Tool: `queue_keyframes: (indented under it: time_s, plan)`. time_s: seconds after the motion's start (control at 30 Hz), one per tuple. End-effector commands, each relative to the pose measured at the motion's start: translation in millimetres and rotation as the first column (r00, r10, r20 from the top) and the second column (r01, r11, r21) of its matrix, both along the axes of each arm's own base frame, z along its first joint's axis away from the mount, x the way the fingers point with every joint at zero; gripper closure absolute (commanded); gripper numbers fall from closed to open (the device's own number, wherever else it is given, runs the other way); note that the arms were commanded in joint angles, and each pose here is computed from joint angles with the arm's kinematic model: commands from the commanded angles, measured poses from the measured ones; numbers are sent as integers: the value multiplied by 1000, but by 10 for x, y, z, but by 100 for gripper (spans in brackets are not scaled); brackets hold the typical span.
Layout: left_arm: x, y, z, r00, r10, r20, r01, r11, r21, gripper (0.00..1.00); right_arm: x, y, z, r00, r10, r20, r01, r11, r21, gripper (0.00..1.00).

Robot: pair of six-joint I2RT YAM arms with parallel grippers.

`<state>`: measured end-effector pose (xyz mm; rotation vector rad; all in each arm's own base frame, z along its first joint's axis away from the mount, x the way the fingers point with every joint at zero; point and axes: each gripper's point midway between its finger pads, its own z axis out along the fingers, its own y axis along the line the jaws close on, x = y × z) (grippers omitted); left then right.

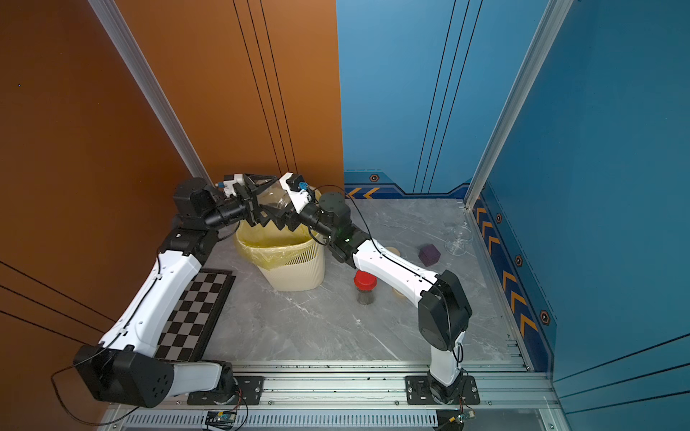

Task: Empty moldy tea leaves from jars
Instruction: Place the jar at the center of the board.

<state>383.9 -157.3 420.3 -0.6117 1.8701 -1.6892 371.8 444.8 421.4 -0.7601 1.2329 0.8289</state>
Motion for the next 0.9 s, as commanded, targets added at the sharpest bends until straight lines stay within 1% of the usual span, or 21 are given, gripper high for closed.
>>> queue_keyframes:
  time_s: [0.0, 0.17, 0.37, 0.6, 0.77, 0.87]
  plan:
    - [-11, 31, 240, 992, -12, 126, 11, 1000, 5, 2, -137, -104, 290, 998, 27, 53, -30, 998, 50, 55]
    - [77, 147, 202, 992, 15, 124, -16, 1000, 11, 2, -142, -213, 410, 998, 13, 69, -17, 998, 64, 56]
    - [145, 241, 140, 992, 42, 120, -45, 999, 23, 2, -111, -365, 508, 999, -3, 54, -2, 995, 95, 56]
    - [189, 297, 74, 992, 58, 116, -62, 997, 35, 2, -57, -534, 574, 999, -28, 36, 23, 992, 124, 57]
    - [227, 346, 60, 990, 70, 122, -76, 996, 45, 2, -28, -681, 577, 998, -55, 23, 52, 992, 117, 57]
    - [243, 372, 80, 988, 77, 132, -85, 995, 49, 2, 132, -953, 547, 993, -116, 11, 115, 988, 103, 58]
